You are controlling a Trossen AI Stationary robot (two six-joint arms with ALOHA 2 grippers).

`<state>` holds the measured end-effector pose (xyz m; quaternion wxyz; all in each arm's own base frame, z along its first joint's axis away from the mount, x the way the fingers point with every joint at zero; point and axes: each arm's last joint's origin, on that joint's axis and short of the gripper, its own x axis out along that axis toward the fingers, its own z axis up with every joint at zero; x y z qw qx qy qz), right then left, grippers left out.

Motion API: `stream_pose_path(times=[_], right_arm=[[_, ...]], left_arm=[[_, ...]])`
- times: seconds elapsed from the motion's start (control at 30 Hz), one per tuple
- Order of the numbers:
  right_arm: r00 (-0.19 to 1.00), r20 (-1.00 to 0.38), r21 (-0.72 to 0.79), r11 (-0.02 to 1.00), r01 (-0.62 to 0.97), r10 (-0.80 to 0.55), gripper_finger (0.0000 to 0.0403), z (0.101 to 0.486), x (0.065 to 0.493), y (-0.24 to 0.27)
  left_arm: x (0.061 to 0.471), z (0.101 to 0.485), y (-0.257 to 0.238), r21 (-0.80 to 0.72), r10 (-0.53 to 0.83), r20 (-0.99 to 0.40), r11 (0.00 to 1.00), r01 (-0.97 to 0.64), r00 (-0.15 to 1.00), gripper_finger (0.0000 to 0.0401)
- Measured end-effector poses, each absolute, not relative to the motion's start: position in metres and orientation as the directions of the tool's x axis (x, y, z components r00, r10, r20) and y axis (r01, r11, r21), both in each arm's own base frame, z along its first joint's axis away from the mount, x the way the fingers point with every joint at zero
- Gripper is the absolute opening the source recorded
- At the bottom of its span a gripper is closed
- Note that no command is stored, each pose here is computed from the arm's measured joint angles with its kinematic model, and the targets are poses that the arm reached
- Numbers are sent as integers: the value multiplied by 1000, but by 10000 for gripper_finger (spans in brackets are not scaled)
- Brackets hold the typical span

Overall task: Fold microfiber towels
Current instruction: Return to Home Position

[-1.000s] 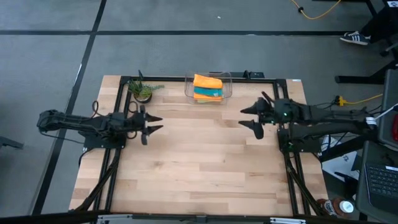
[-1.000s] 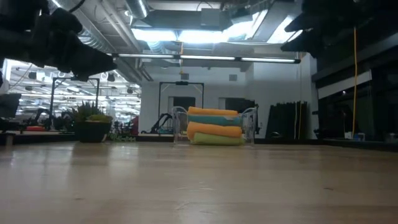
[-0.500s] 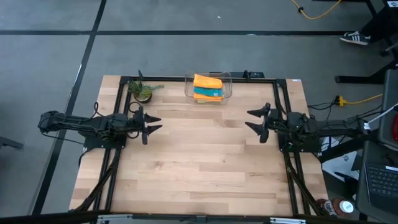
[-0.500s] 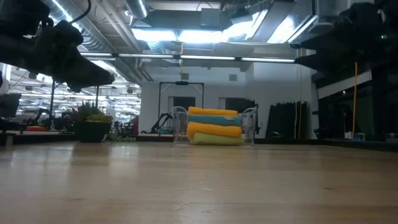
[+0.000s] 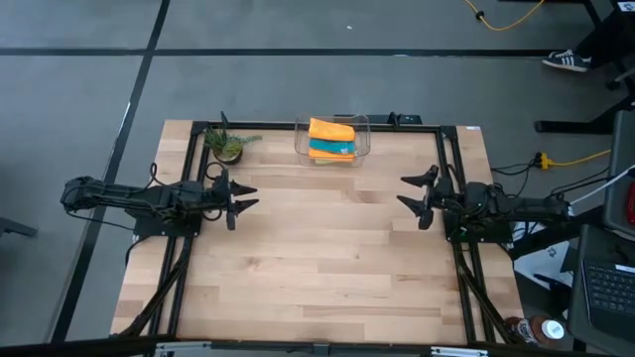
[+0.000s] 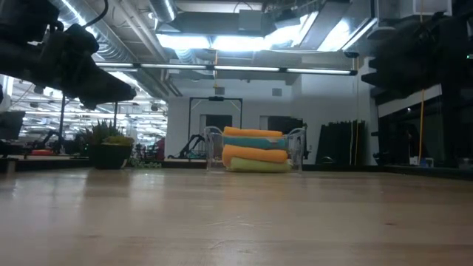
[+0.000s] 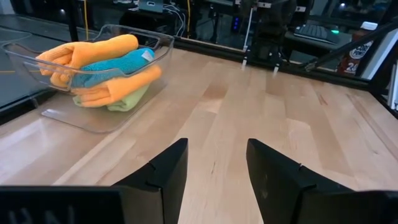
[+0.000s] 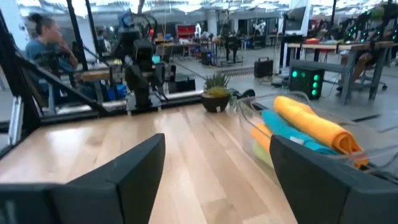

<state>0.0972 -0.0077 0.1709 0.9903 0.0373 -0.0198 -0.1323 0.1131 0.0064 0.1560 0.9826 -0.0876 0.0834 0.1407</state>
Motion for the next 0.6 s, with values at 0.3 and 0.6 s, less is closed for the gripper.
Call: stream_pose_path(times=[0.3, 0.6], right_arm=[[964, 11, 73, 962, 264, -266, 291, 169, 98, -8], [964, 11, 73, 962, 264, -266, 291, 169, 98, -8]], left_arm=[[113, 156, 6, -149, 261, -188, 945, -290, 947, 159], [113, 156, 6, -149, 260, -188, 946, -289, 947, 159]])
